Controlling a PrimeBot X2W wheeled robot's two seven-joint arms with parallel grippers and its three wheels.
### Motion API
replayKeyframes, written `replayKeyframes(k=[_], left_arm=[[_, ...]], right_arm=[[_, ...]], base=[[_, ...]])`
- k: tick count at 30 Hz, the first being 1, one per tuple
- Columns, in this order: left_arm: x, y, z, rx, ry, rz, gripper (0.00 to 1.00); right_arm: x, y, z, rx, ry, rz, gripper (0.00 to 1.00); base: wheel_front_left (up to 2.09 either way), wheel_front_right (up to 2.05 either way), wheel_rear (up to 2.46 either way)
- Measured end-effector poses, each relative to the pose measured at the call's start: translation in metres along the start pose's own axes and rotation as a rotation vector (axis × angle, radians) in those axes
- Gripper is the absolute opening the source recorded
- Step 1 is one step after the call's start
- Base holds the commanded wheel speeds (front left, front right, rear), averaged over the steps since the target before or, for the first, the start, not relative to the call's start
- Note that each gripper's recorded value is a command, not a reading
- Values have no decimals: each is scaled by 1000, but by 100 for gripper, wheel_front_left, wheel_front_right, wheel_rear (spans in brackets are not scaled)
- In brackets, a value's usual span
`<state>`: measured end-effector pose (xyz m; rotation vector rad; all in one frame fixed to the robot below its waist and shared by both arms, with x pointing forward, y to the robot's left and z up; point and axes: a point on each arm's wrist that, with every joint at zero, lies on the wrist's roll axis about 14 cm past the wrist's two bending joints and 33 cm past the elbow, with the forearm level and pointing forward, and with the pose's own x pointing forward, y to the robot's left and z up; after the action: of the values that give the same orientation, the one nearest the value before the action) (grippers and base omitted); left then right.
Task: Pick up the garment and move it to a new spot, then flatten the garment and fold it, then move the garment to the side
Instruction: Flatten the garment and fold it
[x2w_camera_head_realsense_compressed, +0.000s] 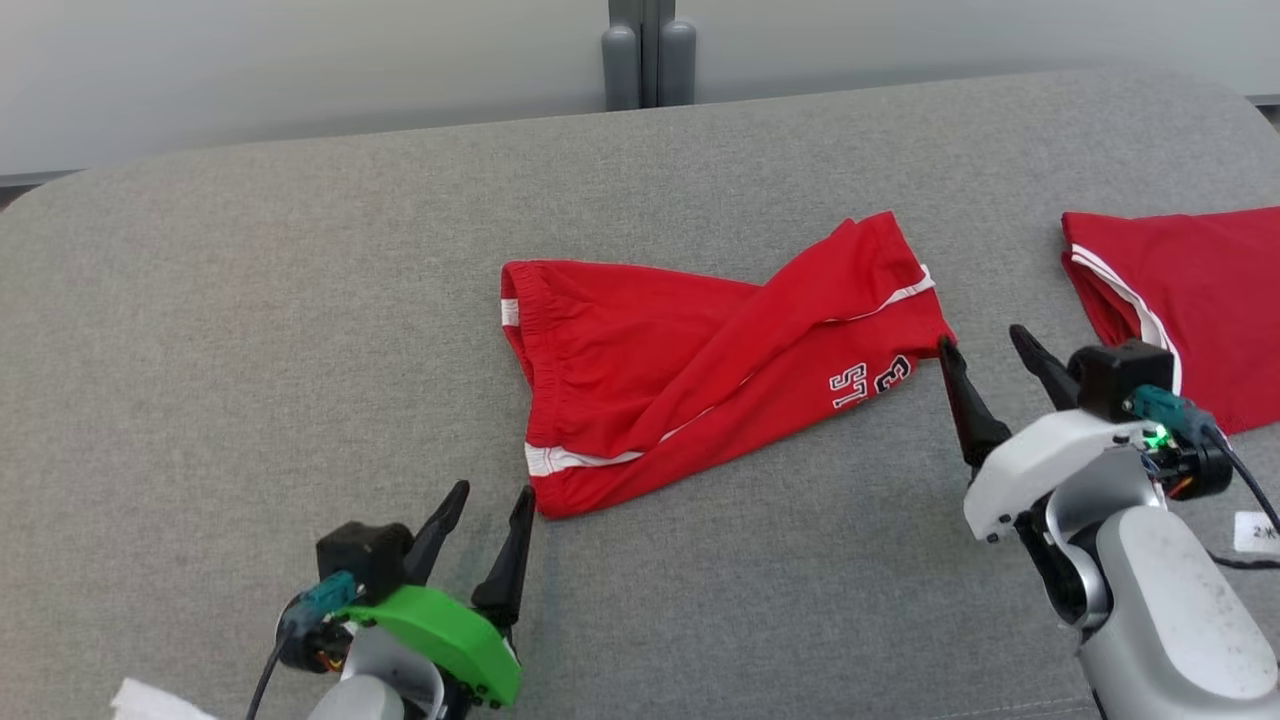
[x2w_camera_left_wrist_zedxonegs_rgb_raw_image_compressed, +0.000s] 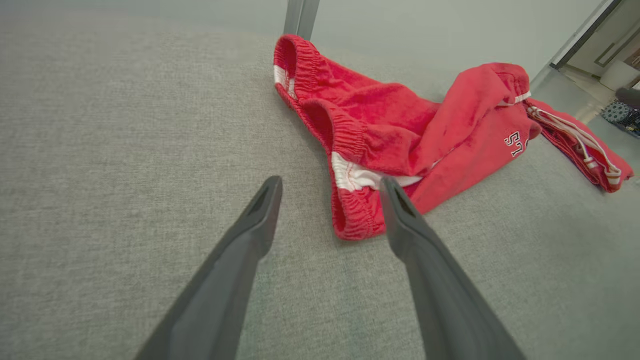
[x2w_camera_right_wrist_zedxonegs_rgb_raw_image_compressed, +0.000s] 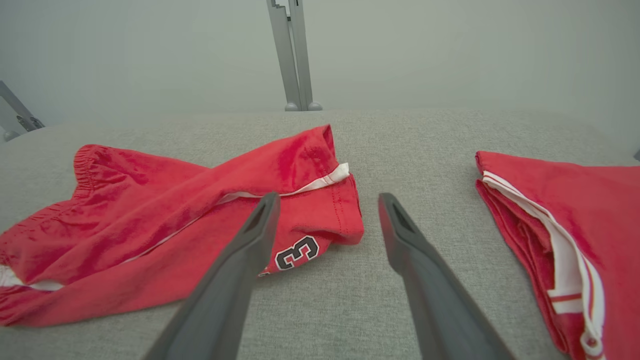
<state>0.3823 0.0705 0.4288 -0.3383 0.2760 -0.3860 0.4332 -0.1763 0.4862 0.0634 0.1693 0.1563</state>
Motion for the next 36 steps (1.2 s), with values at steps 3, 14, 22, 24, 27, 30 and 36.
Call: replayKeyframes(k=[3,14,22,24,27,30,36], left_arm=[[11,-3,-6,-13,52,-23,100],[43,3,-25,-3,202,-45,100],[51,-2,-38,-10,261,-78,0],[51,-2,-38,-12,257,-82,0],[51,0,-38,-10,249,-83,0],[54,1,-35,-5,237,-87,0],[56,4,-35,-6,227,-87,0]], right_arm=[[13,1,-4,-22,56,23,100],[46,-2,-17,-112,168,70,100],[55,-8,-30,-146,219,85,100],[57,-10,-30,-174,224,92,100],[61,-13,-30,-235,243,107,100],[66,-13,-30,-275,254,126,100],[78,-5,-29,-308,250,179,100]], base=[[0,0,0],[0,0,0],[0,0,0],[0,0,0],[0,0,0],[0,0,0],[0,0,0]])
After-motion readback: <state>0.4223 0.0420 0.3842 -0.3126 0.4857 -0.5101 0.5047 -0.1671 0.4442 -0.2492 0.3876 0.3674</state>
